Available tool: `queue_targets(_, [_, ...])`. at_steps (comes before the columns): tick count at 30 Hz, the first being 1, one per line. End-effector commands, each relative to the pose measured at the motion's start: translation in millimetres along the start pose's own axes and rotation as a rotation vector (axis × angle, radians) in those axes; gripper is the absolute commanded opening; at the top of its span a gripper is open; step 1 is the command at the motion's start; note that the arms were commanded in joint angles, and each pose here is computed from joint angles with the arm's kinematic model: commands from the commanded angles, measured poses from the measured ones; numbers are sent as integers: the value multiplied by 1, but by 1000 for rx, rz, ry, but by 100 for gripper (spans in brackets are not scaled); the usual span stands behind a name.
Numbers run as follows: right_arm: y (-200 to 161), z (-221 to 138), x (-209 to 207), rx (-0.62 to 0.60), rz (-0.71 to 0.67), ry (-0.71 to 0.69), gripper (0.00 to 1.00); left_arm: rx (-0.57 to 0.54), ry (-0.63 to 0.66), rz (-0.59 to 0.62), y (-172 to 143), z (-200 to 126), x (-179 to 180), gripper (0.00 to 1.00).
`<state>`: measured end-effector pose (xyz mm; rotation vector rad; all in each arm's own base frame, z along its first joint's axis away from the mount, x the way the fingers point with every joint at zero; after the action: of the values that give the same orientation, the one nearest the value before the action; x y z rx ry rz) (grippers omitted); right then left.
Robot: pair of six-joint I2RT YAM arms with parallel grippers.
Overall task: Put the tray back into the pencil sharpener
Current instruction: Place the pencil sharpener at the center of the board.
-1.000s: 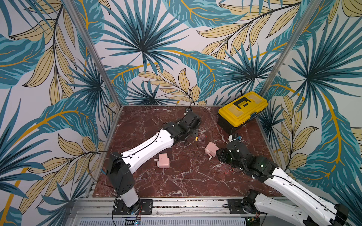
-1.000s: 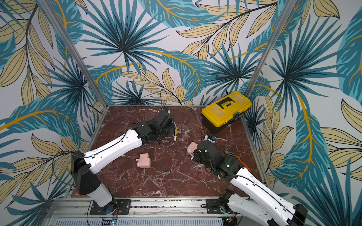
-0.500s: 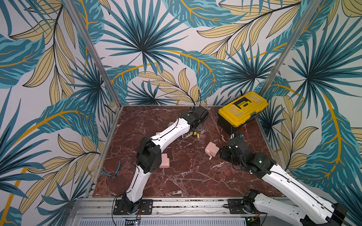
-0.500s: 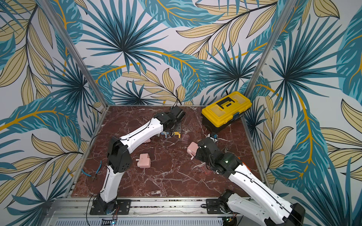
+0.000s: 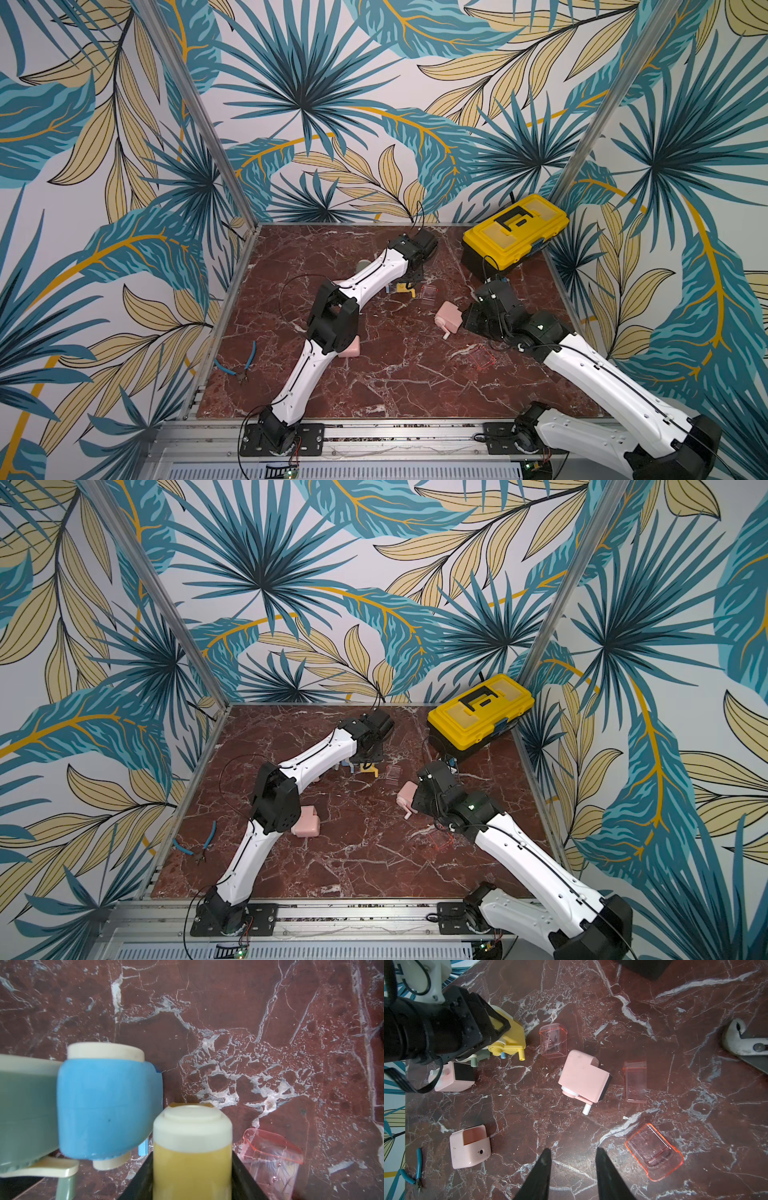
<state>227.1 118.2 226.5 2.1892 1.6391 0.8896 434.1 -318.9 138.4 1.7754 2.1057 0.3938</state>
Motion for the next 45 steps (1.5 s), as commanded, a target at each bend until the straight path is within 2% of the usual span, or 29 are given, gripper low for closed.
queue_targets(1, [3, -1, 2, 10, -7, 12, 38, -29, -9, 15, 9, 1, -5, 0])
queue_targets(6, [4, 3, 6, 25, -10, 22, 38, -27, -1, 33, 9, 11, -6, 0])
queue_targets(8, [3, 5, 7, 35, -14, 27, 38, -22, -1, 34, 10, 15, -6, 4])
queue_targets(12, [3, 6, 8, 42, -16, 34, 39, -9, -16, 45, 9, 17, -9, 35])
queue_targets(16, [2, 5, 7, 42, -16, 35, 40, -9, -14, 54, 8, 17, -8, 56])
queue_targets(19, [2, 5, 6, 45, -15, 36, 40, -12, -17, 61, 9, 15, -9, 76])
queue_targets(20, [2, 5, 6, 43, -14, 38, 41, -13, -20, 63, 10, 14, -9, 78])
queue_targets(23, [1, 5, 5, 42, -12, 41, 41, -19, -28, 67, 11, 10, -10, 82])
queue_targets(29, [0, 3, 2, 35, -8, 42, 41, -58, -64, 83, 18, -14, -17, 84])
queue_targets(33, [0, 0, 0, 27, -15, 39, 41, -102, -92, 103, 22, -42, -22, 83])
queue_targets(34, [1, -2, 0, 22, -17, 42, 41, -146, -109, 99, 29, -68, -21, 83])
queue_targets(36, [0, -3, 0, 24, -34, 46, 41, -182, -112, 122, 33, -87, -18, 82])
queue_targets(38, [0, -3, 0, 27, -54, 48, 41, -206, -106, 133, 34, -105, -10, 82])
queue_targets(42, [-1, -4, 1, 36, -104, 57, 42, -243, -11, 185, 28, -126, 22, 82])
queue_targets(45, [-4, -3, 2, 69, -132, 63, 43, -240, 43, 217, 16, -135, 48, 89])
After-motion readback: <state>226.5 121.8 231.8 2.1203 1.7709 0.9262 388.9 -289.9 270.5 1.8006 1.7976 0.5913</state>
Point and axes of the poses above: each gripper's point midway between its finger pads, its own z axis out along the fingers, its own x axis along the line the jaws close on, y = z × x, the point moved 5 cm from there along -z, back along the fingers, and after that the axes turned 4 degrees about -z, right-handed, at the moved point
